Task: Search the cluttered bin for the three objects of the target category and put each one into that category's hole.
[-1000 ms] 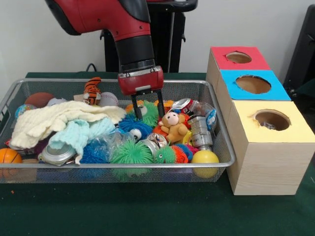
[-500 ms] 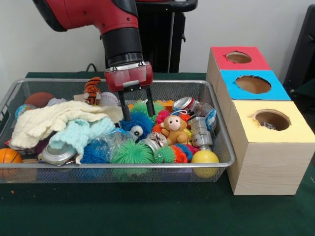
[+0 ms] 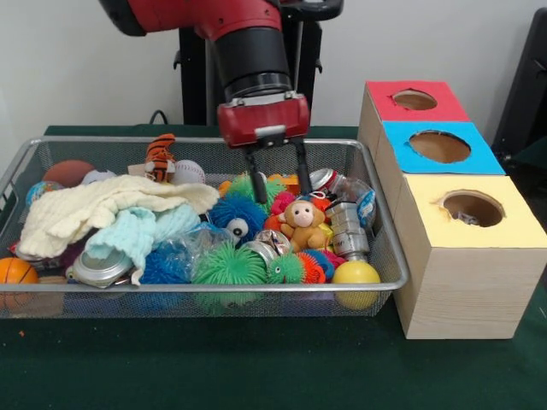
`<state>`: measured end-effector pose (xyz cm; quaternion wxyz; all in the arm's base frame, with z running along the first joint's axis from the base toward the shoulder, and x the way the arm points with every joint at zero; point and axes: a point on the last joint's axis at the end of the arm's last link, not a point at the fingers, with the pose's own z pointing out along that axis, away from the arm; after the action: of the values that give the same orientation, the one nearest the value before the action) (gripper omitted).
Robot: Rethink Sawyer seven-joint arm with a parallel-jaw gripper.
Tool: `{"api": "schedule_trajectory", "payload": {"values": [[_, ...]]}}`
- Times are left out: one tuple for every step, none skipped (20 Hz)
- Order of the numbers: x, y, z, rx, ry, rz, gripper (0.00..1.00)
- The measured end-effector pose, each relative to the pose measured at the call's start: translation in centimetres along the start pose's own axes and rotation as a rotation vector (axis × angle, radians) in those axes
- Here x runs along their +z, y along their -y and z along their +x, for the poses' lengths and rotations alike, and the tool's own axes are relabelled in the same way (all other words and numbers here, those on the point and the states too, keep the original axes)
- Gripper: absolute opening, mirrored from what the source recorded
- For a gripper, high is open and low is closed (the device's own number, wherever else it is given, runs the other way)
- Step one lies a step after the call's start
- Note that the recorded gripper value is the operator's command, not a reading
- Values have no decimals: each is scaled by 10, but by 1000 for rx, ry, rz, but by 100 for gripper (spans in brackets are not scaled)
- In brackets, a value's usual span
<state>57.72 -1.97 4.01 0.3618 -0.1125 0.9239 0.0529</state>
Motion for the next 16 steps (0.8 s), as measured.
{"api": "schedule_trajectory", "payload": {"values": [[1,-9,-11,-12,6,1,100],[1,-15,-17,-20,11,0,100],[2,-25,-27,-31,19,-1,100],[2,-34,-37,-42,28,-3,100],[2,-38,-41,-47,31,-5,100],[2,-48,-49,-58,41,-9,100],[2,-51,-51,-62,45,-10,100],[2,-57,-55,-68,53,-13,100],[3,-60,-57,-71,60,-15,100],[3,-64,-59,-74,71,-18,100],[4,-66,-59,-75,79,-19,100],[5,-67,-60,-74,90,-19,100],[6,-68,-60,-73,100,-19,100],[9,-68,-60,-66,120,-17,100],[13,-66,-58,-56,140,-13,100],[15,-64,-57,-52,150,-11,100]]}}
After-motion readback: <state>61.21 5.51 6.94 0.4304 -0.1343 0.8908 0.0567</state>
